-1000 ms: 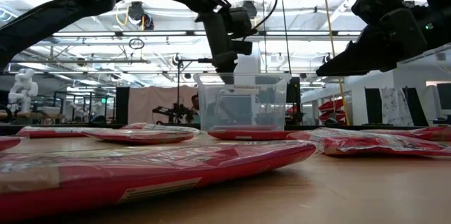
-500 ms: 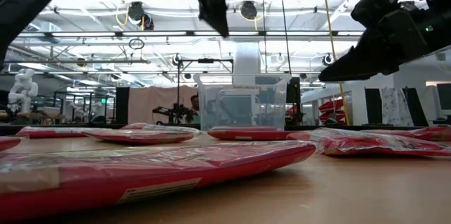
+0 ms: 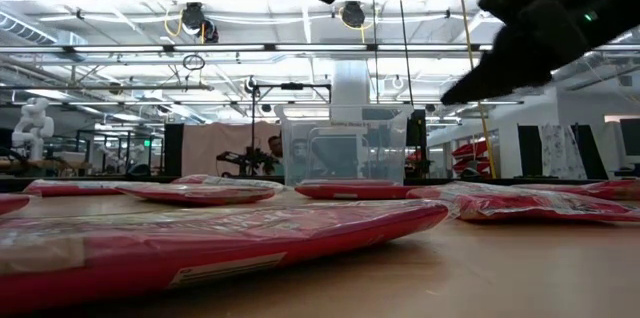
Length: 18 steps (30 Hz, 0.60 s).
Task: Sort popcorn bags into baskets
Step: Put the popcorn bags into the transparent bin
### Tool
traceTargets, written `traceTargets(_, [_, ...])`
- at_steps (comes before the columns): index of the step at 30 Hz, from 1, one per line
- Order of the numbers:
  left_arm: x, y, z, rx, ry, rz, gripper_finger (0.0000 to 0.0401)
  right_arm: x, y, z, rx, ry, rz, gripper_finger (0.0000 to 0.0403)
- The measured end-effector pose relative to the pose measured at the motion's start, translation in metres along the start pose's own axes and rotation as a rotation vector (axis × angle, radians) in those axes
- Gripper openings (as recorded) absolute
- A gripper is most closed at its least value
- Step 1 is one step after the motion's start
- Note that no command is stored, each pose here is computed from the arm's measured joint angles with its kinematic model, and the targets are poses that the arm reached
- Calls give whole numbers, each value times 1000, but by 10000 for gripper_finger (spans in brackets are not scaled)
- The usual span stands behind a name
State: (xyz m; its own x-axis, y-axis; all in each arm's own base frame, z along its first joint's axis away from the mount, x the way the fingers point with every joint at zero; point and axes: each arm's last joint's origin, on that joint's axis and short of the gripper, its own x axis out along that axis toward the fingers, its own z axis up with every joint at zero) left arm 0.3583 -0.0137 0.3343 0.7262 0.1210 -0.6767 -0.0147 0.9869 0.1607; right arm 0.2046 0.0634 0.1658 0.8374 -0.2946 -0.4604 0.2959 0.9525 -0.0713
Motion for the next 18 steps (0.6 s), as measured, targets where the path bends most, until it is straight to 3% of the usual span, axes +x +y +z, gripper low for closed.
traceTargets(8, [42, -42, -65, -70, -99, -38, 73, 23, 11, 18, -53, 65, -2, 212])
traceTargets(11, [59, -45, -94, -99, -72, -12, 109, 33, 16, 17, -69, 91, -10, 212])
traceTargets(15, [70, -44, -129, -123, -46, 109, 171, 43, 23, 14, -68, 91, -10, 212])
traceTargets(18, [76, -45, -153, -84, -36, 137, 216, 49, 26, 12, -43, 70, -4, 212])
